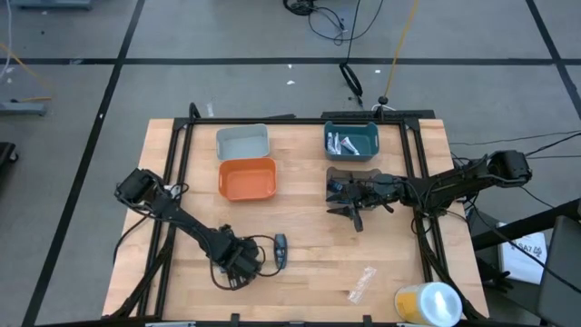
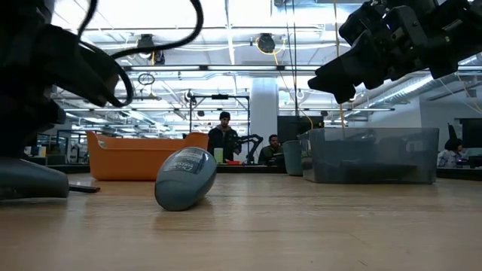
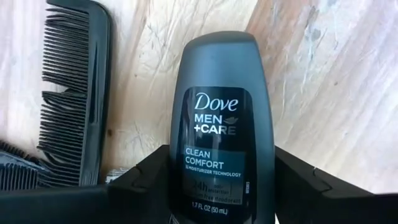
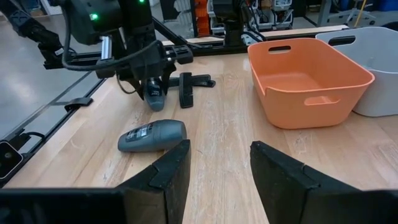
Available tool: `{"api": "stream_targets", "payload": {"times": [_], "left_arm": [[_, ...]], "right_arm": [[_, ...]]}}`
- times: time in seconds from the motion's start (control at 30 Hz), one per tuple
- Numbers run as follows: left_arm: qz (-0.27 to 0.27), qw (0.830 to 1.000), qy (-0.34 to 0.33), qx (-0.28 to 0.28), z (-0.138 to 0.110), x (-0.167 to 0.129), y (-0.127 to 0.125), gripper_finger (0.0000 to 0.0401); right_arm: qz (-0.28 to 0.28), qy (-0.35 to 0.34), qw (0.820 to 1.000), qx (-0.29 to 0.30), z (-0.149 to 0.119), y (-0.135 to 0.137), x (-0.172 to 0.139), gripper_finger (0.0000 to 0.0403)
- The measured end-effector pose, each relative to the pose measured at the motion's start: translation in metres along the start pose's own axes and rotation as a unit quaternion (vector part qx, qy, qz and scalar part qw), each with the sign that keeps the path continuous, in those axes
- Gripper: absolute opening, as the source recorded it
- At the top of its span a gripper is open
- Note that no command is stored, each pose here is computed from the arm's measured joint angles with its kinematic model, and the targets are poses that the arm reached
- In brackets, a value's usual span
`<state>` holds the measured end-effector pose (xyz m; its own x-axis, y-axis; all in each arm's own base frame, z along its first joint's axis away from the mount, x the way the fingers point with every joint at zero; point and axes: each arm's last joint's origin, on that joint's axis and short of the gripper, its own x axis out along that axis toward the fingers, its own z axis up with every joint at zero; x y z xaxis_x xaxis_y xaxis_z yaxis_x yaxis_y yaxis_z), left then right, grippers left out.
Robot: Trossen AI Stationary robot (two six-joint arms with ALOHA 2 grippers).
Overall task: Pick & Place Travel size toiletries
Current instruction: Put the gray deodorant into the gray bin
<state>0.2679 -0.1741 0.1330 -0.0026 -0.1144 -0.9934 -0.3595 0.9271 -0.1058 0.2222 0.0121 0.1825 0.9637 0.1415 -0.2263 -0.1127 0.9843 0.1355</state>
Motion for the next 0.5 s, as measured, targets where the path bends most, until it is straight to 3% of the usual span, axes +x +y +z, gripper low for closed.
{"api": "stream_targets", "payload": {"times": [0.2,0.4,0.5], "left_arm": [[-0.043,0.999,0.009,0.028,0.008,-0.023,-0.005,0.0198],[-0.044,0.985,-0.150,0.078,0.013,-0.083,-0.017,0.0203],[-0.032,0.966,-0.240,0.094,0.010,-0.119,-0.015,0.0198]], "right_arm": [[0.000,0.000,1.000,0.000,0.000,0.000,0.000,0.0155],[0.000,0.000,1.000,0.000,0.000,0.000,0.000,0.0155],[0.000,0.001,1.000,-0.002,0.000,0.000,0.000,0.0155]]}}
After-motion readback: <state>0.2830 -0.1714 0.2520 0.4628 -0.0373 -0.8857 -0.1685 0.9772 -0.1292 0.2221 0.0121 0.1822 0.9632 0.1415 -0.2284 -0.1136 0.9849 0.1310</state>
